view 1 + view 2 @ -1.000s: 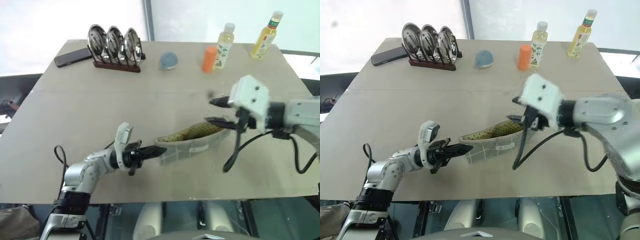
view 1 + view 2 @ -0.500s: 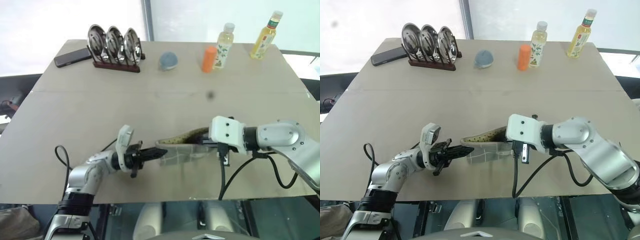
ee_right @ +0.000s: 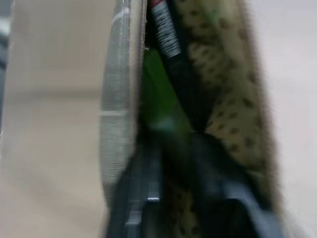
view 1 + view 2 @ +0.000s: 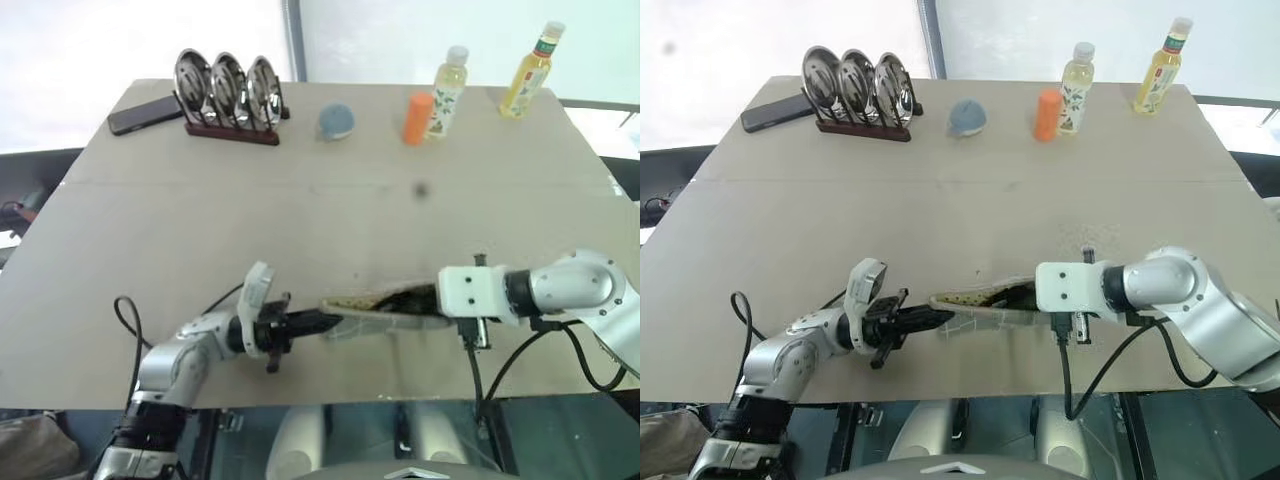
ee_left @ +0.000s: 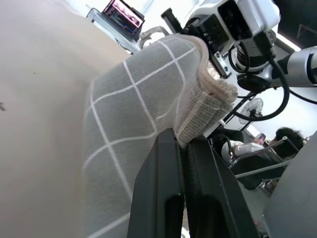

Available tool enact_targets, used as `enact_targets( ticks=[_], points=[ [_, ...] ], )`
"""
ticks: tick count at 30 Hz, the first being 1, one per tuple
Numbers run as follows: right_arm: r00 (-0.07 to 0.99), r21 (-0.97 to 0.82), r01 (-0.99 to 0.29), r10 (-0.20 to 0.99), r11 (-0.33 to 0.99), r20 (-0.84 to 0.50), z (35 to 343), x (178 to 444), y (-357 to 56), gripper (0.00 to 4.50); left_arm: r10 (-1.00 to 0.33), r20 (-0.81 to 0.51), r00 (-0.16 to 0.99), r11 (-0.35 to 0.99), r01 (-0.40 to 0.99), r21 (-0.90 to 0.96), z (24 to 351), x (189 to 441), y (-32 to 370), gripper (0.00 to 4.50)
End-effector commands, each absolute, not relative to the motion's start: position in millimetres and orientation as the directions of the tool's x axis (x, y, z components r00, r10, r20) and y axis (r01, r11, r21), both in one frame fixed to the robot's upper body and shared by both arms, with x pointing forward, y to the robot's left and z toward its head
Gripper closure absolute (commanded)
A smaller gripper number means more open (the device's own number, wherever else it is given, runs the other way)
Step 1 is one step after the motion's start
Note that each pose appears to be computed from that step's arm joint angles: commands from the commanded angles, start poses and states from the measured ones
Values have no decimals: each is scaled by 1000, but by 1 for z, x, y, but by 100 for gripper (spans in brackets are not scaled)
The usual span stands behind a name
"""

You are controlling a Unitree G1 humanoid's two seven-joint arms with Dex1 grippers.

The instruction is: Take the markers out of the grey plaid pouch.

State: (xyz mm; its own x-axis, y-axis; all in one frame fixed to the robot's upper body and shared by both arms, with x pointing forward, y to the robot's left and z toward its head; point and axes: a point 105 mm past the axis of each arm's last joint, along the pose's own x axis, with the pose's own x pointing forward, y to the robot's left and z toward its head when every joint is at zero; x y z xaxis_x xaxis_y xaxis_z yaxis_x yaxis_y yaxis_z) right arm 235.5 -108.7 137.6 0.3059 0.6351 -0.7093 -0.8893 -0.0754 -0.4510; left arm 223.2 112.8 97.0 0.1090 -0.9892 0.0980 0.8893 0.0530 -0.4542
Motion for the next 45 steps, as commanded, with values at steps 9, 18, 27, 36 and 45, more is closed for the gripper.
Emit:
enact_targets(
  ticks=[9,18,27,36,45],
  points=[
    [386,-633,-754,660,-176,-644,118,249,-88,197,-979,161,127,44,896,-443,154,212,91,450],
    [455,-702,-711,733,-43,-505,105,275,-62,319,-978,159,133,48,892,-449,162,208,88,450],
    [515,-678,-731,713,75,-476,171,270,-102,420,-976,134,174,95,886,-454,154,213,90,450],
    [506,-620,-771,728,143,-462,196,253,-106,420,-956,114,269,201,890,-409,115,273,108,450],
    [559,-497,-767,804,406,-204,243,257,-110,420,-956,110,273,222,913,-343,105,279,113,450]
  ],
)
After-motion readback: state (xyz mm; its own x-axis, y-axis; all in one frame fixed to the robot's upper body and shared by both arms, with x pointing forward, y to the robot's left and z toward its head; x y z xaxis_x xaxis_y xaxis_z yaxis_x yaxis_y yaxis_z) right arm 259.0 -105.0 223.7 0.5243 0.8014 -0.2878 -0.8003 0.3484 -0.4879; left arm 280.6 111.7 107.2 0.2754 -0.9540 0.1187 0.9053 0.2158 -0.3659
